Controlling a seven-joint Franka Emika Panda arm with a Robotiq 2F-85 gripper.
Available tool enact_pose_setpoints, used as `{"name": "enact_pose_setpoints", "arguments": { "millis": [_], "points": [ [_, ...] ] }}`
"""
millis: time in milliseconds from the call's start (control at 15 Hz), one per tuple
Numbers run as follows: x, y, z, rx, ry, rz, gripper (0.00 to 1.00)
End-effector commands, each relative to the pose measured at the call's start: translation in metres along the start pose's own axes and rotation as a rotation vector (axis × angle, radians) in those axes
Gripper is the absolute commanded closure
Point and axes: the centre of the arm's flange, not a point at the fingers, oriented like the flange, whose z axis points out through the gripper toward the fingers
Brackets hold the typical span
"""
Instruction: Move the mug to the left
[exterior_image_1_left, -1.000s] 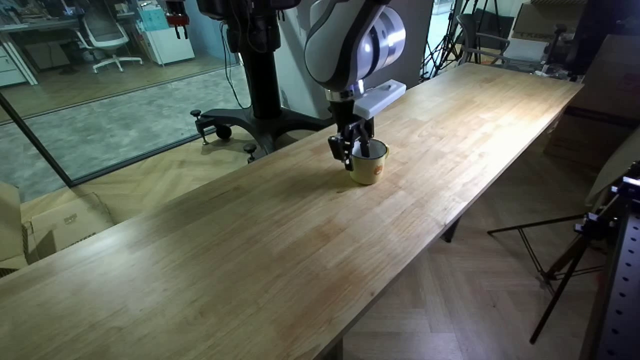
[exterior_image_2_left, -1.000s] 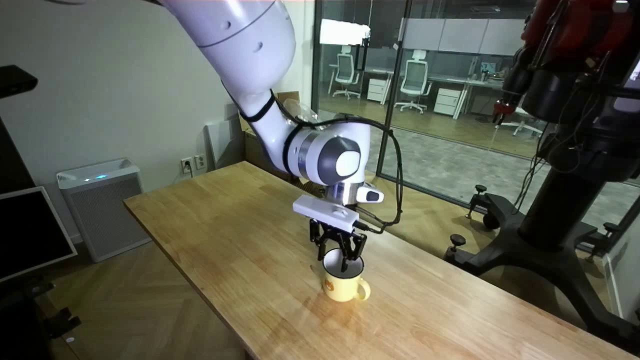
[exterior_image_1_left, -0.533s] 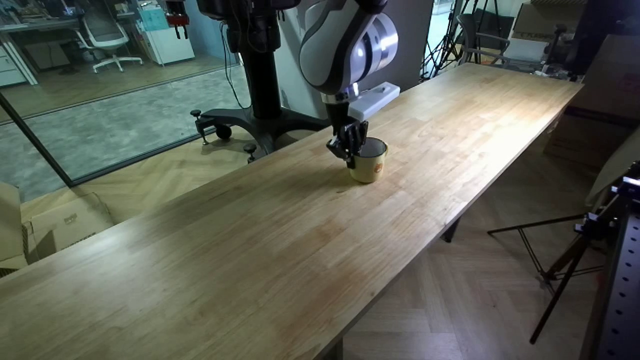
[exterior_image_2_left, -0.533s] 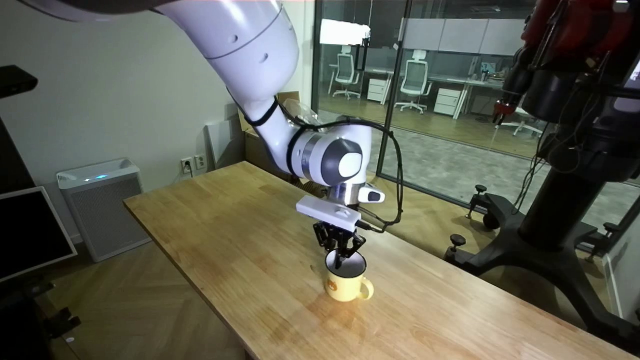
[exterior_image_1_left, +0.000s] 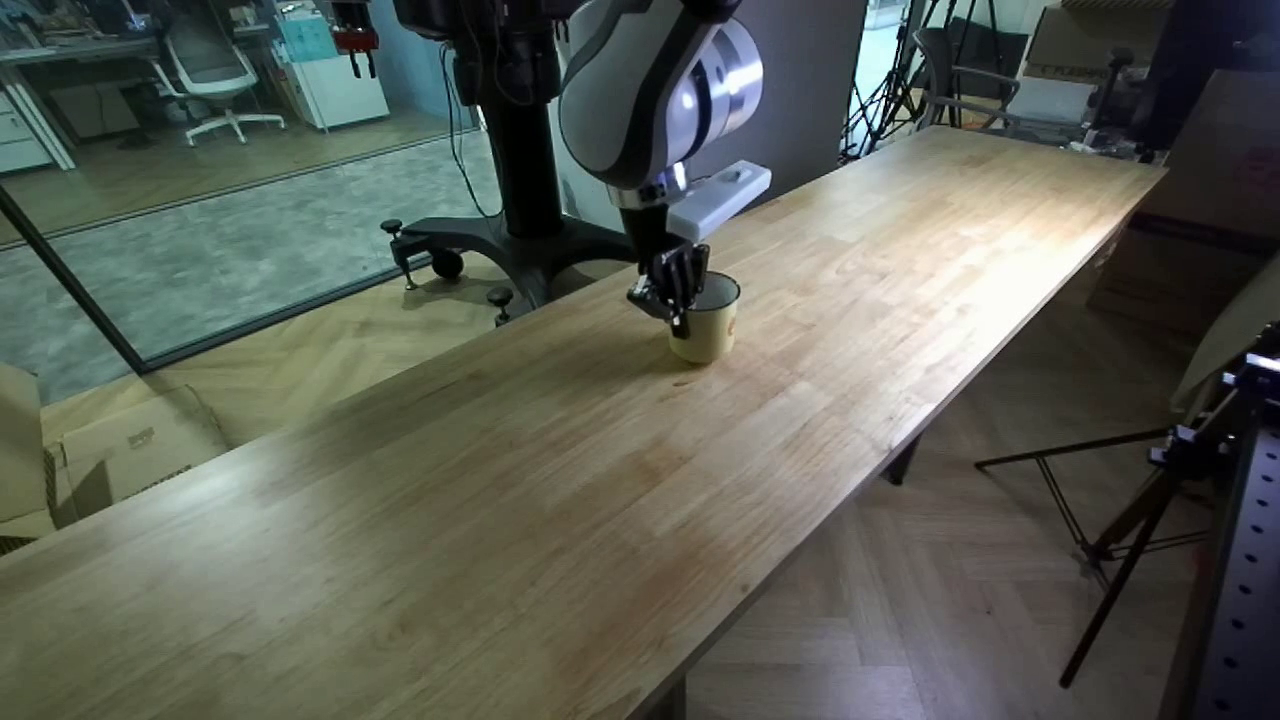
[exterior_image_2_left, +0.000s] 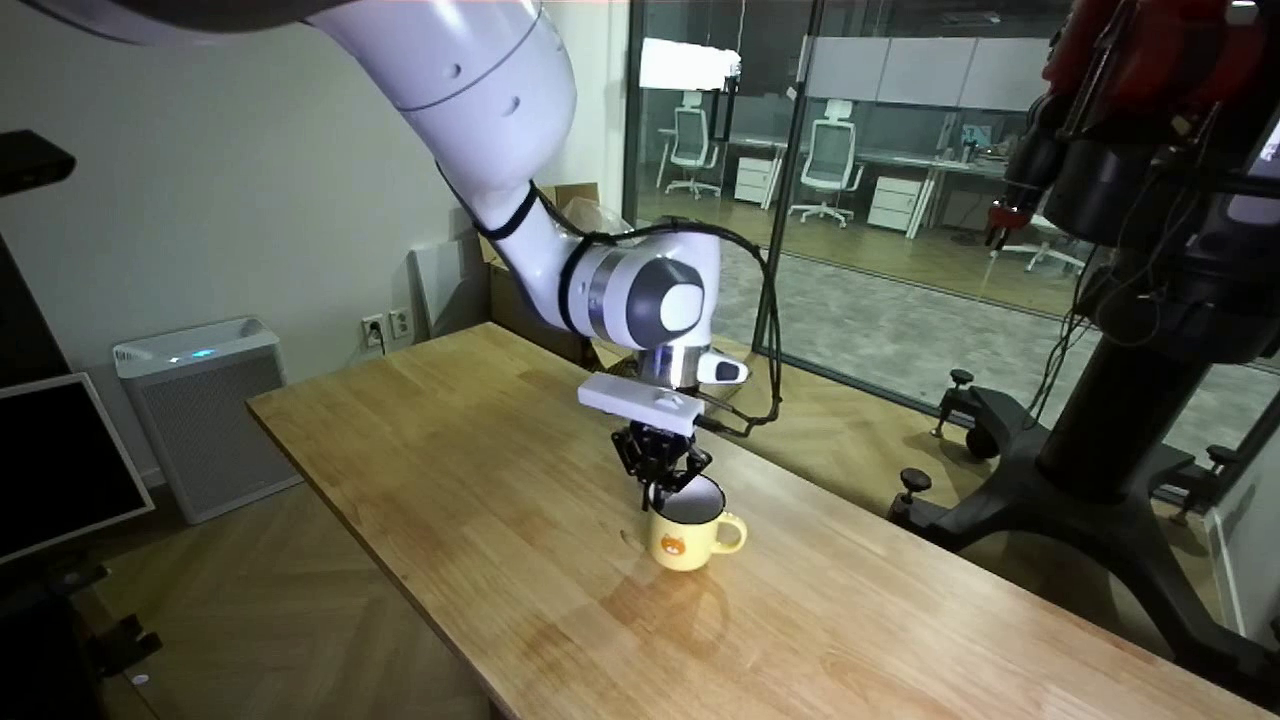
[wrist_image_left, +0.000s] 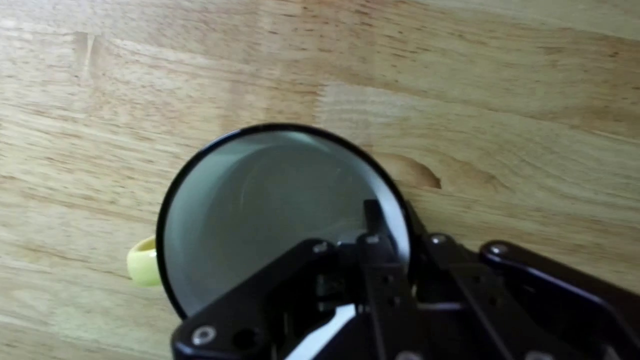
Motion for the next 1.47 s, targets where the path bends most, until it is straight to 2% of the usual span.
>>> {"name": "enact_pose_setpoints", "arguments": {
  "millis": [0,267,533,933,1400],
  "points": [
    [0.021,-0.030,-0.022,-0.029,0.000,-0.041,0.97],
    [0.036,-0.062,-0.031,-0.022,-0.009,-0.077,0.97],
    [0.047,-0.081,-0.030,-0.019,-0.030,-0.088,0.97],
    [0.058,-0.087,-0.013,-0.021,-0.057,-0.082,0.97],
    [0.062,-0.089,-0.012,-0.027,-0.028,-0.048,0.97]
  ]
}}
